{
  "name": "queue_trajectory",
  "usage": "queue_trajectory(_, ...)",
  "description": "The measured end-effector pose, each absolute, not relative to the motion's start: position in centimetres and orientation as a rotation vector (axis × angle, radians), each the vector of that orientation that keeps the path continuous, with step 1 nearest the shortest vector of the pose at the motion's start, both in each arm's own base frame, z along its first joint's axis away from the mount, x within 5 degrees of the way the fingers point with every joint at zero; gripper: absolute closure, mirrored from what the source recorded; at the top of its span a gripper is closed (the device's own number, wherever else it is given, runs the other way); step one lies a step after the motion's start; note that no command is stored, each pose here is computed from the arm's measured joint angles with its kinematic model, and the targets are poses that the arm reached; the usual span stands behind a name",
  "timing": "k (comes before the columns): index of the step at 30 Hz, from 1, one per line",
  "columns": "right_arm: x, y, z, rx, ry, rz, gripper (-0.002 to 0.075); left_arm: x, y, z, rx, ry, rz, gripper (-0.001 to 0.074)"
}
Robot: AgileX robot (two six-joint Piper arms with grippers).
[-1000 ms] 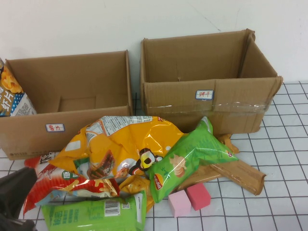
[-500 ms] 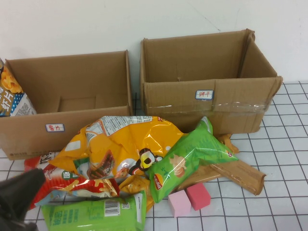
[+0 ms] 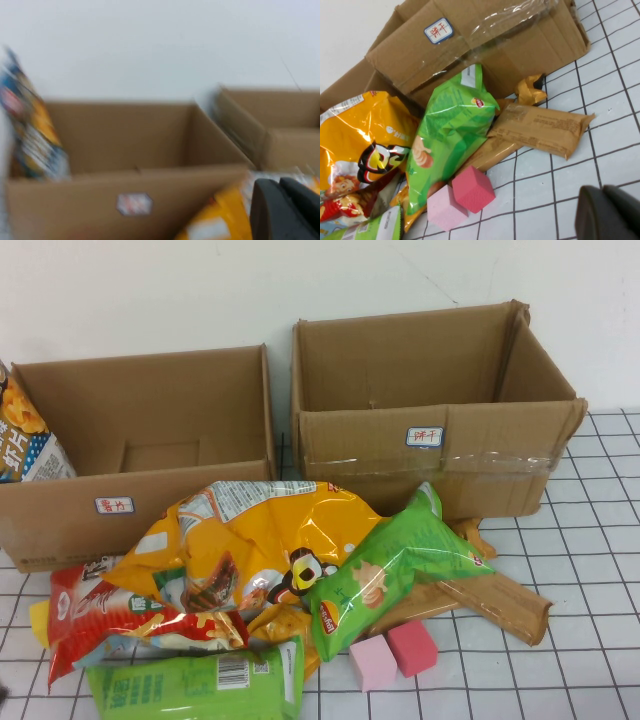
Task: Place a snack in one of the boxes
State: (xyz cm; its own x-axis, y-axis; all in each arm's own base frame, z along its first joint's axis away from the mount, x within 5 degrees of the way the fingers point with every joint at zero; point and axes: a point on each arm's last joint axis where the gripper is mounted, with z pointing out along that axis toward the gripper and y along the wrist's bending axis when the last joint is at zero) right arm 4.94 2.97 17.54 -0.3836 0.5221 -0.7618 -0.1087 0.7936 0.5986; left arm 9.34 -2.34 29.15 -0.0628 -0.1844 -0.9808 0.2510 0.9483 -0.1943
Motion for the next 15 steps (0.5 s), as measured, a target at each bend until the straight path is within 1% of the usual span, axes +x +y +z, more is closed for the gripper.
queue_trajectory(4, 4.9, 3.0, 17.5, 0.316, 1.852, 0.696, 0.0727, 7.7, -1.5, 30.1, 0.025, 1.484, -0.244, 0.0736)
queue_trajectory(8, 4.9, 3.0, 17.5, 0.316, 1.852, 0.696, 0.0727, 6.3, -1.0, 30.7, 0.008, 1.394, -0.181, 0.0736)
queue_trajectory(15, 4.9, 3.0, 17.5, 0.316, 1.852, 0.696, 0.0727, 5.8, -0.9, 30.8, -0.04, 1.364, -0.212, 0.0736)
